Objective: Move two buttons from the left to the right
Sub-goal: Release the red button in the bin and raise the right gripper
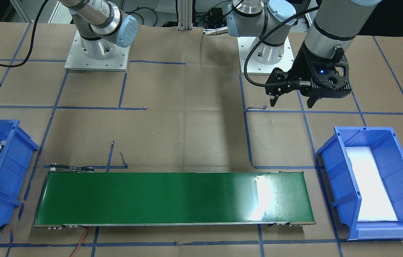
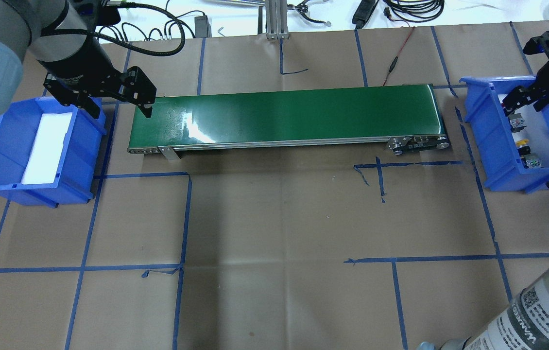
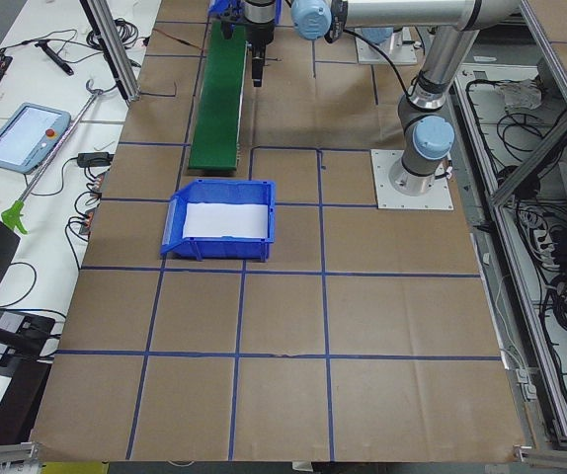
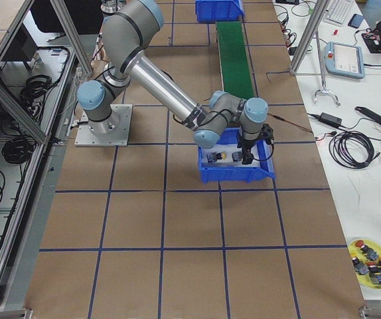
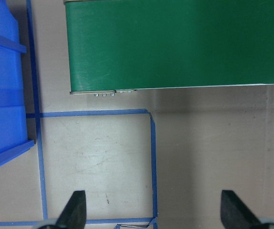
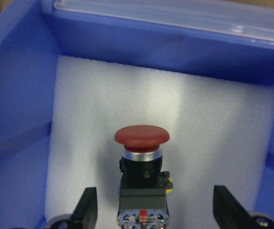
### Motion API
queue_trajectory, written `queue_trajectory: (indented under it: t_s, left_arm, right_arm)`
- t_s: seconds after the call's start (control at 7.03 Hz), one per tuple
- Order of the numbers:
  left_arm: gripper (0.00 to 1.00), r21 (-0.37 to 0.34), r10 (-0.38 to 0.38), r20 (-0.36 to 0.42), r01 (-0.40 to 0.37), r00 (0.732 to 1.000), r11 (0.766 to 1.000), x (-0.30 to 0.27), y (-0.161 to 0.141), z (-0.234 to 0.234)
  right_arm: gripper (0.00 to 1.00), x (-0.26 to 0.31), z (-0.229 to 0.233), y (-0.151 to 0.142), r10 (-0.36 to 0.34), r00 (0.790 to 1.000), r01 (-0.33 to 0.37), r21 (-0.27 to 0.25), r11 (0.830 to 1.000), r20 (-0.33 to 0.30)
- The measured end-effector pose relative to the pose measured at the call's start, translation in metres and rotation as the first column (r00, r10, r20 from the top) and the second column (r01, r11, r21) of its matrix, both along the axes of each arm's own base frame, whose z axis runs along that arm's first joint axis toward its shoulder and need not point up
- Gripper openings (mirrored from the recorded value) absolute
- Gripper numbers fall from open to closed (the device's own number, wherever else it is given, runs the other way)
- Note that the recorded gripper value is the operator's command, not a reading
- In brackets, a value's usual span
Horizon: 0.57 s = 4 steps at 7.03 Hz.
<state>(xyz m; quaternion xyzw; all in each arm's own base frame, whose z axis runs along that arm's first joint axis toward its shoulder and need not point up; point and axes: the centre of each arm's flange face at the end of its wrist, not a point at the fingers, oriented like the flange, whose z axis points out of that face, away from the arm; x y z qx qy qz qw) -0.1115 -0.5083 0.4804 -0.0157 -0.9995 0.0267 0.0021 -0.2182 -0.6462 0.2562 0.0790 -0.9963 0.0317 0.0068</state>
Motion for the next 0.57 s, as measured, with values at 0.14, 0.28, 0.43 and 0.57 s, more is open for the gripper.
queue_trajectory:
  t_s: [0.14, 0.28, 0.43, 0.57]
  left_arm:
    - [1.00, -0.001, 0.000, -0.001, 0.000, 1.000, 1.000, 0.000, 0.000, 0.000]
    - [1.00, -0.001, 0.000, -0.001, 0.000, 1.000, 1.000, 0.000, 0.000, 0.001]
    - [1.00, -0.001, 0.000, -0.002, 0.000, 1.000, 1.000, 0.000, 0.000, 0.001]
    - [1.00, -0.002, 0.000, -0.002, 0.000, 1.000, 1.000, 0.000, 0.000, 0.001]
  right_arm:
    - [1.00, 0.002, 0.025, 0.001, 0.000, 1.000, -0.001, -0.031, 1.000, -0.019]
    - [1.00, 0.007, 0.053, 0.004, 0.003, 0.999, -0.005, -0.065, 0.998, -0.040]
    - [1.00, 0.015, 0.085, 0.011, 0.008, 0.998, -0.014, -0.100, 0.995, -0.062]
    - [1.00, 0.026, 0.121, 0.024, 0.013, 0.997, -0.022, -0.122, 0.992, -0.076]
